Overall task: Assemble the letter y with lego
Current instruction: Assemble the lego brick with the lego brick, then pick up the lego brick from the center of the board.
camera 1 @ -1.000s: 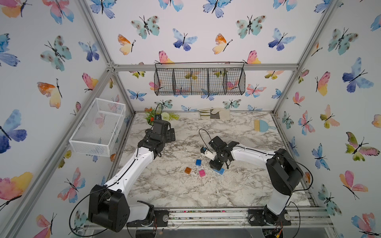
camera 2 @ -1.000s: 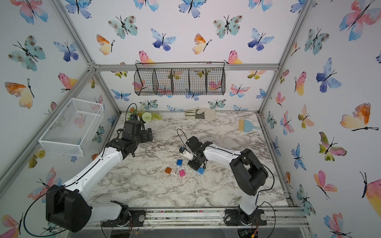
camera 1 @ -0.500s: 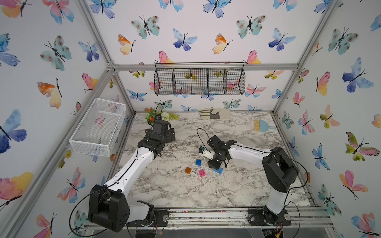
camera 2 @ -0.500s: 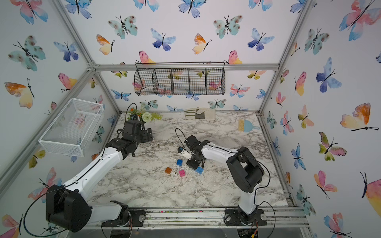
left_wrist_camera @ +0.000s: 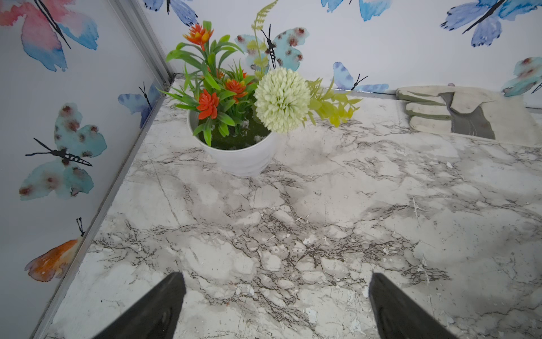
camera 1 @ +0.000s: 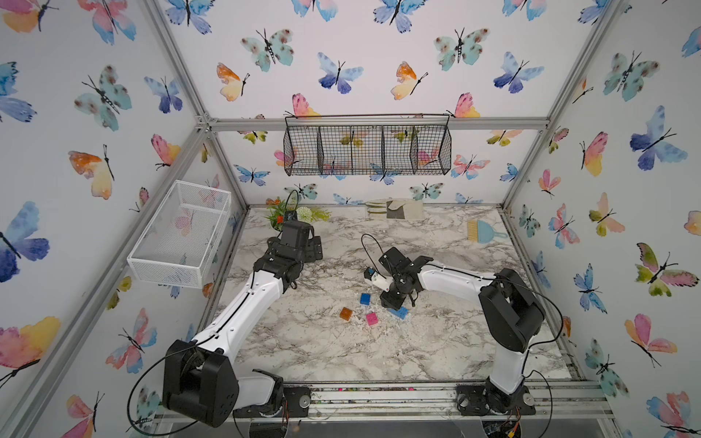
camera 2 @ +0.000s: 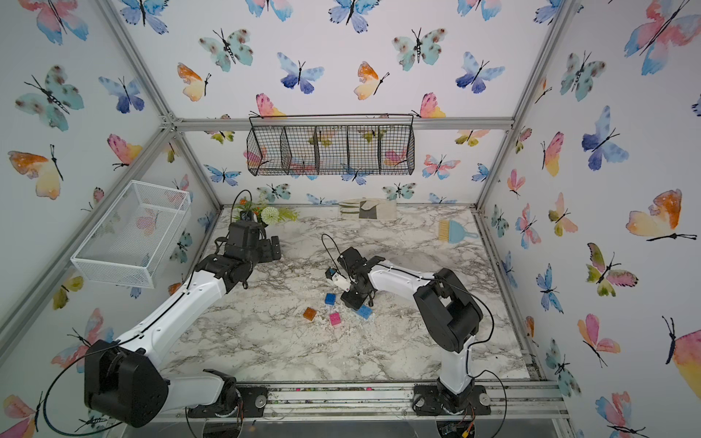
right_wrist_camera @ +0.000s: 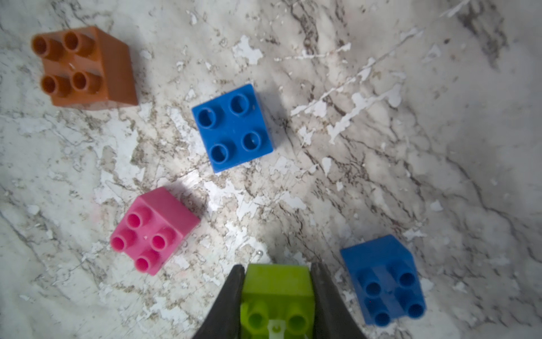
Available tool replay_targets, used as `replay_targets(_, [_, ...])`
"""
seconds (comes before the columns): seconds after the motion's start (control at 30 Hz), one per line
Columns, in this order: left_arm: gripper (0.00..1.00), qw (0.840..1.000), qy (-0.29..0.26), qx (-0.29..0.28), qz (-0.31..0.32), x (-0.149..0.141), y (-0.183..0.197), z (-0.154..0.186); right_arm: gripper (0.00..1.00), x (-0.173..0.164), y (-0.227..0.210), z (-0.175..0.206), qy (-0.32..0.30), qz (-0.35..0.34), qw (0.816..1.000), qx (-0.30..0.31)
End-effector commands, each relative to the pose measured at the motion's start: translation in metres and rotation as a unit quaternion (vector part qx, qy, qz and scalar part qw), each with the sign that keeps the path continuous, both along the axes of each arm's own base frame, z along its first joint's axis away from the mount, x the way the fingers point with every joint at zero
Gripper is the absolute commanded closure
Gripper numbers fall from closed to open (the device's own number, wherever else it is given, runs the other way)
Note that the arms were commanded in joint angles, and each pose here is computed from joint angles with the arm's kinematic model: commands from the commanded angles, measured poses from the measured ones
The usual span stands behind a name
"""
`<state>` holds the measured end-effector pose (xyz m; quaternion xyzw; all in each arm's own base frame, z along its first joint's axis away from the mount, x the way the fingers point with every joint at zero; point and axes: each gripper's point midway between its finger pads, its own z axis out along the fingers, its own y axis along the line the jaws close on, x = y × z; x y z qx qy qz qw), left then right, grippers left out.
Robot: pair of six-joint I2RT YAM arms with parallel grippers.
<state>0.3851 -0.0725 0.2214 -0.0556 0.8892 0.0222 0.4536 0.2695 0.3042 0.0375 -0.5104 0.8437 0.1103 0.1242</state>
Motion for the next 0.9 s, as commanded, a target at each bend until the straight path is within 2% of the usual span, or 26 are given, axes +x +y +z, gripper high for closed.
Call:
replay_targets(0.0, [0.01,1.0,-0.006,0.002,0.006,0.001,0.001,0.007,0.77,0.0,0.011,0.003,0.011,0.002,1.0,0.014])
replay_targets(0.1, [0.02,1.0,-0.008,0.002,0.006,0.0,0.001,0.008,0.69,0.001,0.012,0.006,0.009,0.009,1.0,0.011])
replay_targets(0.2, [0.02,1.0,-0.007,0.002,0.007,0.0,0.001,0.007,0.51,0.005,0.009,0.008,-0.003,0.007,1.0,0.003])
replay_targets(0.27, [0.02,1.0,-0.007,0.001,0.005,0.001,0.001,0.008,0.39,0.01,0.009,0.018,-0.029,-0.001,0.999,0.017])
replay_targets(0.37, [0.02,1.0,-0.007,0.003,0.004,0.0,0.001,0.01,0.28,0.017,0.014,0.046,-0.076,-0.017,0.995,0.064])
replay_targets(0.43, [0.02,1.0,-0.007,0.004,0.004,-0.001,0.002,0.011,0.25,0.034,0.012,0.063,-0.116,-0.066,0.988,0.079])
replay_targets(0.53, [0.02,1.0,-0.008,0.003,0.003,-0.002,0.002,0.011,0.23,0.068,-0.006,0.084,-0.173,-0.199,0.962,0.068])
replay_targets(0.6, [0.01,1.0,-0.009,0.003,0.002,-0.002,0.001,0.011,0.26,0.078,-0.016,0.087,-0.165,-0.291,0.94,0.066])
replay_targets(0.67, [0.02,1.0,-0.009,0.004,0.005,-0.001,0.002,0.011,0.29,0.076,-0.016,0.073,-0.106,-0.354,0.928,0.058])
replay_targets(0.77, [0.02,1.0,-0.009,0.006,0.008,-0.002,0.004,0.012,0.33,0.063,-0.007,0.042,-0.006,-0.397,0.917,0.036])
replay_targets(0.87, [0.02,1.0,-0.013,0.006,0.011,-0.003,0.005,0.014,0.33,0.059,-0.004,0.021,0.023,-0.414,0.91,0.025])
